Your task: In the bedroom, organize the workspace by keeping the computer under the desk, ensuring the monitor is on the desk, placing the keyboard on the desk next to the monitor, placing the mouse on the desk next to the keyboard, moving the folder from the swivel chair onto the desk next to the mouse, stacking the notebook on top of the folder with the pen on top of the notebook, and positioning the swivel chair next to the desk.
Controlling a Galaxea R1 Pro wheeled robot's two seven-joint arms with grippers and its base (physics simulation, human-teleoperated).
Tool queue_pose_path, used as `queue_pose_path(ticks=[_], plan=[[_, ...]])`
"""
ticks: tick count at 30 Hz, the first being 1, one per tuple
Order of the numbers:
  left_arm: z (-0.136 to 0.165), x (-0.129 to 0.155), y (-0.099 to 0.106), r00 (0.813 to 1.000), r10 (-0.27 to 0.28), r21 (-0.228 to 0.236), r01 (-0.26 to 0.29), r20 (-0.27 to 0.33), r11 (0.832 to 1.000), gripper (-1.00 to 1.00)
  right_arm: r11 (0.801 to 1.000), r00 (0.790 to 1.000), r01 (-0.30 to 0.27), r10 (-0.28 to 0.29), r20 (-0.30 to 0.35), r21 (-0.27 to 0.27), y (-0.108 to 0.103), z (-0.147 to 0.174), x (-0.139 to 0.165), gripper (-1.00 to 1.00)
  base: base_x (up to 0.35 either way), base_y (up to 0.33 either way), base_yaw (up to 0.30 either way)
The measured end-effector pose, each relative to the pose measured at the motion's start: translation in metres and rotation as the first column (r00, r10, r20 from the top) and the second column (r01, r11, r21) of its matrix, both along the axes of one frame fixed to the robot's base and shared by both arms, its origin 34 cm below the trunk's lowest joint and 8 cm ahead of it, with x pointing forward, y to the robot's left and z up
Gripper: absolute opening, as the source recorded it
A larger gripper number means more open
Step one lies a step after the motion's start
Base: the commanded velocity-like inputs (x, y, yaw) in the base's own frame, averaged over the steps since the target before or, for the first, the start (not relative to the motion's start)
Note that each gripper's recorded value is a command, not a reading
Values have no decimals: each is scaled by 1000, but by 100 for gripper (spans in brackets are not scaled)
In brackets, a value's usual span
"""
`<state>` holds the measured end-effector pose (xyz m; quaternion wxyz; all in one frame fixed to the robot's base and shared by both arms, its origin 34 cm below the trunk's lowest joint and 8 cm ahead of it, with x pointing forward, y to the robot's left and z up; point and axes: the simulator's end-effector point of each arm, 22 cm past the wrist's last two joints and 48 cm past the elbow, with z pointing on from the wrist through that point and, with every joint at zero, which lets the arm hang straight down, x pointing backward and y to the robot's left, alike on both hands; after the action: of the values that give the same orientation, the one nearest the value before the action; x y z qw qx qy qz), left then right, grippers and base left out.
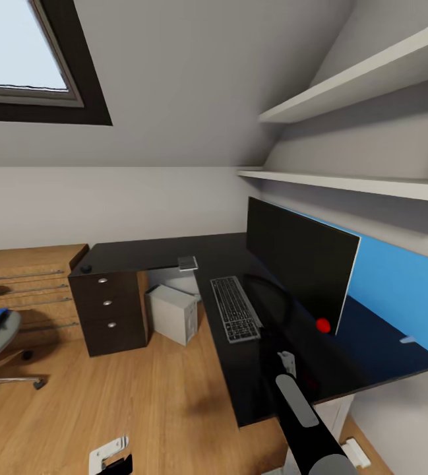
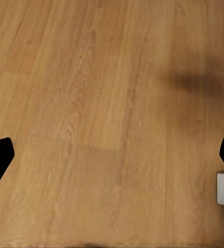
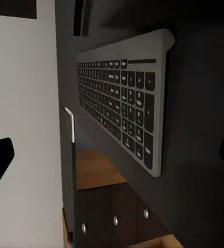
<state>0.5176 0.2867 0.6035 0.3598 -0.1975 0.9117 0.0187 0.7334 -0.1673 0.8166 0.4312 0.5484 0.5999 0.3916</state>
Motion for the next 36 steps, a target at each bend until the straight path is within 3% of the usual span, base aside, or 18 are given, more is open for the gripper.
queue_pose_path(ticks=[18,27,36], plan=[[0,0,2,1000,1,2,-1,1,1000,100,1000,1000,-9,9,13,-6,3,4,1,100,-327,-104,0],[0,0,5,1000,5,5,-5,0,1000,100,996,997,-66,68,34,-55,24,10,0,100,-327,-108,0],[0,0,6,1000,6,6,-6,0,1000,100,994,996,-49,57,72,-99,21,12,-4,100,-327,-112,0]])
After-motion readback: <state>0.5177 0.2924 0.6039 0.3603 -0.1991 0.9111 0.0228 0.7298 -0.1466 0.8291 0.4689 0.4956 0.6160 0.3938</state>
